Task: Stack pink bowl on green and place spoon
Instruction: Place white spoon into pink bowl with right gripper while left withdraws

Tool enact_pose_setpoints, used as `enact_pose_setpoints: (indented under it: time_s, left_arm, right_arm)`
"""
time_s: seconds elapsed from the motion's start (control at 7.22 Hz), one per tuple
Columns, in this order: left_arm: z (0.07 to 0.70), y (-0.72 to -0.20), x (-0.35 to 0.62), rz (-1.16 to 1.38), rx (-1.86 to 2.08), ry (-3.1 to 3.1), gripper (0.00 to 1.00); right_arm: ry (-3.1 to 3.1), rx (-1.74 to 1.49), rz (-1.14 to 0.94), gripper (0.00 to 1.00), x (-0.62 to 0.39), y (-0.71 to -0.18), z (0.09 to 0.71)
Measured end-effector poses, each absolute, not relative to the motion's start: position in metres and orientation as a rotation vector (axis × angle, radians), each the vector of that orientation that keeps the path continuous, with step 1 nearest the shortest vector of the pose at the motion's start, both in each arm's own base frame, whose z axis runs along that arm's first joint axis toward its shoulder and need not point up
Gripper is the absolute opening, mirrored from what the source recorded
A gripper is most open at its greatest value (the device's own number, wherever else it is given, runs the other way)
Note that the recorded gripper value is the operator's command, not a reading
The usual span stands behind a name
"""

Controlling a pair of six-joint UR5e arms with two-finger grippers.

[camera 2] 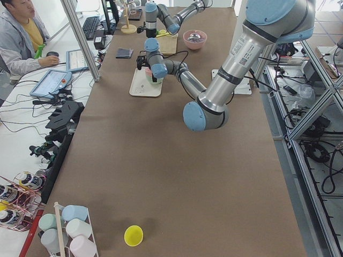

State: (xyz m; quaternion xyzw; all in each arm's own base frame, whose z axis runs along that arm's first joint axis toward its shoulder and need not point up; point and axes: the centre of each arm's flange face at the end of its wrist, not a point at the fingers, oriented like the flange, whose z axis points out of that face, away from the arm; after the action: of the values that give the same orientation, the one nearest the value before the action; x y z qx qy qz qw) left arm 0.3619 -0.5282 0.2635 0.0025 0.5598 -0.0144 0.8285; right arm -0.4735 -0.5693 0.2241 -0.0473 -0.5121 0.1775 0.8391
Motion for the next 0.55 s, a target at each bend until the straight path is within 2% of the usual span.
enact_pose_setpoints:
  time_s: [0.14,0.28,0.55]
  left_arm:
    - [0.277,-0.526,0.337,-0.022,0.004,1.193,0.99]
    - [0.286,-0.524,0.326,-0.02,0.003,1.191,0.99]
    - [0.3,-0.521,0.32,-0.031,-0.009,1.176,0.99]
  right_arm:
    - [-1.095,-0.095,0.4,0.08,-0.494,-0.559,0.202]
    - [-1.101,-0.089,0.411,0.99,-0.51,-0.552,0.188]
    - [-1.098,-0.08,0.416,1.0,-0.519,-0.552,0.182]
